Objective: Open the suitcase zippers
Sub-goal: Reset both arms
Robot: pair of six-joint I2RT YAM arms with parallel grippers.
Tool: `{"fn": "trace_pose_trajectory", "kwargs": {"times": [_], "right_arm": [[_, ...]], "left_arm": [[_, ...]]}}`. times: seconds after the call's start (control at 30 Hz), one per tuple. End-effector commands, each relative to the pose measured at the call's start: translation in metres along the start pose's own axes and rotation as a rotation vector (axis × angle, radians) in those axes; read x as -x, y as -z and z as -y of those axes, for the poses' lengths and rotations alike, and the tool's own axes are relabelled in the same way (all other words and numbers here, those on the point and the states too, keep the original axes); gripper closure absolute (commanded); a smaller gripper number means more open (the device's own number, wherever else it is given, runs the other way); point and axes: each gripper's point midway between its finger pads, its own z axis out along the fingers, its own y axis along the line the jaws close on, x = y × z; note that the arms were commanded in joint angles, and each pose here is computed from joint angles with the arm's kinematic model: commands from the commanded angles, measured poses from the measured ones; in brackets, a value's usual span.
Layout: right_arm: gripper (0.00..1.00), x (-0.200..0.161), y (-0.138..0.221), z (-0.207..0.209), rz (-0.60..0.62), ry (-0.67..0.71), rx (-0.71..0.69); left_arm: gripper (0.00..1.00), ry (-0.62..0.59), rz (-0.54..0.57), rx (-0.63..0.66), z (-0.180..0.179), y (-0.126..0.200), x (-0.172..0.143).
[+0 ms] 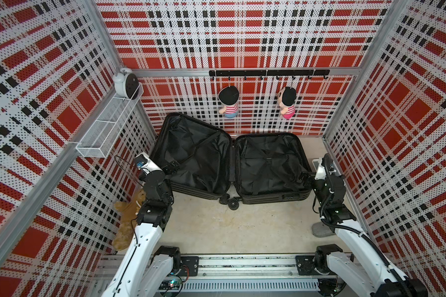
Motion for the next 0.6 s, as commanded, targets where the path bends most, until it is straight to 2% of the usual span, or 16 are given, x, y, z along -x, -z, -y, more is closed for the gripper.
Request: {"fn": "trace_pose_trajectory", "kwargs": {"times": [0.0,0.17,0.33,0.57], "right_arm": [[0.0,0.012,-0.005,0.023,0.132,-0.076,-0.007],[0.0,-0.014,-0.017,0.039,0.123,-0.096,-0.034],[0.0,-0.037,-0.033,0.052,0.107,-0.085,-0.092],[0.0,-0.061,-0.042,0.054,0.092,-0.035,-0.089]], "left_arm": [[0.02,-0.001,-0.02,-0.091,0.005,-0.009,-0.031],[0.02,-0.184,-0.016,0.014,-0.003,-0.018,-0.066],[0.02,-0.157,0.058,0.031,-0.027,-0.019,-0.07],[0.02,-0.265,0.097,-0.116,-0.012,-0.028,-0.097]]}}
